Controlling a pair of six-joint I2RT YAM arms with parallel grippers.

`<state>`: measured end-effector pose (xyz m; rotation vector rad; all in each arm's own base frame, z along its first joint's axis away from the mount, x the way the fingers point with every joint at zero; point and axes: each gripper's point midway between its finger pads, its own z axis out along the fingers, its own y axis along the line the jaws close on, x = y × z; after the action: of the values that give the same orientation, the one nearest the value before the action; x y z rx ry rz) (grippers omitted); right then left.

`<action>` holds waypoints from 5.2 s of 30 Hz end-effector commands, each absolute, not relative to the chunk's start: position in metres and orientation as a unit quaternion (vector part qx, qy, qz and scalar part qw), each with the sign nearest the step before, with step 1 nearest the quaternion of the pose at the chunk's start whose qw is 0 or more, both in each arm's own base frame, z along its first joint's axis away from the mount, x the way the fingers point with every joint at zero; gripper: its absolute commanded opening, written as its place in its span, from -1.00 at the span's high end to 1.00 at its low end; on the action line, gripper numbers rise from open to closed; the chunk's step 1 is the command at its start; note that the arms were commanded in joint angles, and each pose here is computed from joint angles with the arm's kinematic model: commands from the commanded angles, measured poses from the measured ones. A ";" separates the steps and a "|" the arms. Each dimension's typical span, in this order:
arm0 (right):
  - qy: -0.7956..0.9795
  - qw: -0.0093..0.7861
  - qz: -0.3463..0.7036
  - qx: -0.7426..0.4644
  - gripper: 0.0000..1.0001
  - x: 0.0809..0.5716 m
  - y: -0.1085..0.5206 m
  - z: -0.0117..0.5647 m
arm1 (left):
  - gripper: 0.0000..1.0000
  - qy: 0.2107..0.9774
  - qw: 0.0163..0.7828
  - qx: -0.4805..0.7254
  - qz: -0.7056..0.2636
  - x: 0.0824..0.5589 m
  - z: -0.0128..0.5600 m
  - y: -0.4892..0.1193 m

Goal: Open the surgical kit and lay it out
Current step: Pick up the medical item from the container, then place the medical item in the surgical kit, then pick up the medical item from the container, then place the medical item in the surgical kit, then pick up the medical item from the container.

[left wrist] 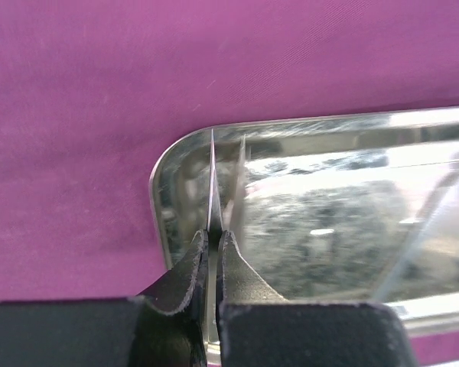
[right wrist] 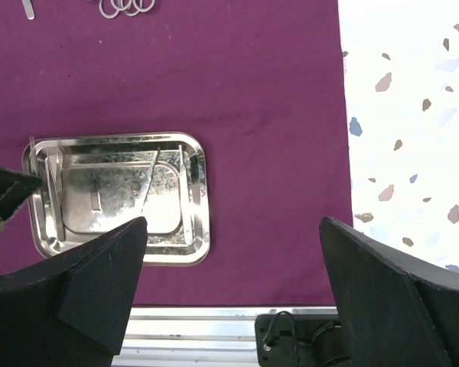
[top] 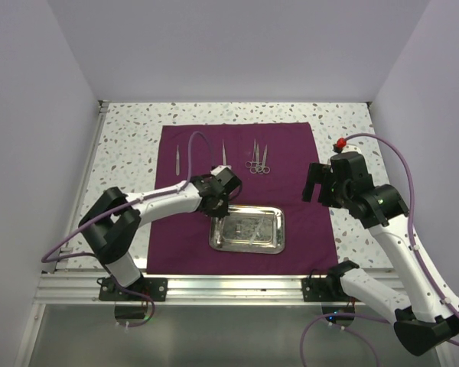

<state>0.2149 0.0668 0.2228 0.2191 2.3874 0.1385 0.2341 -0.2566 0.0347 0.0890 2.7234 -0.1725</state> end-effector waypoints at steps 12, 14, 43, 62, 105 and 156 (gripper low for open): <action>0.917 0.382 0.061 0.095 -0.97 0.233 0.072 0.233 | 1.00 0.936 0.339 0.040 -0.089 0.347 0.142 -0.271; 0.917 0.382 0.062 0.092 -0.97 0.234 0.073 0.235 | 1.00 0.922 0.372 0.036 -0.100 0.386 0.150 -0.265; 0.921 0.365 0.083 0.104 -0.97 0.245 0.087 0.231 | -0.03 0.935 0.328 0.021 -0.130 0.478 0.095 -0.255; 0.919 0.368 0.087 0.106 -0.97 0.232 0.083 0.230 | 0.10 0.943 0.289 0.086 -0.138 0.263 0.083 -0.275; 0.921 0.371 0.069 0.097 -0.97 0.223 0.073 0.237 | 1.00 0.912 0.398 0.043 -0.093 0.467 0.171 -0.300; 0.923 0.363 0.050 0.113 -0.97 0.175 0.047 0.223 | 0.30 0.938 0.239 0.202 -0.150 0.259 0.046 -0.415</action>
<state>0.1809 0.0545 0.2264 0.2804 2.3590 0.1751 0.2573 -0.4014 0.0383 0.5907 2.6027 -0.3741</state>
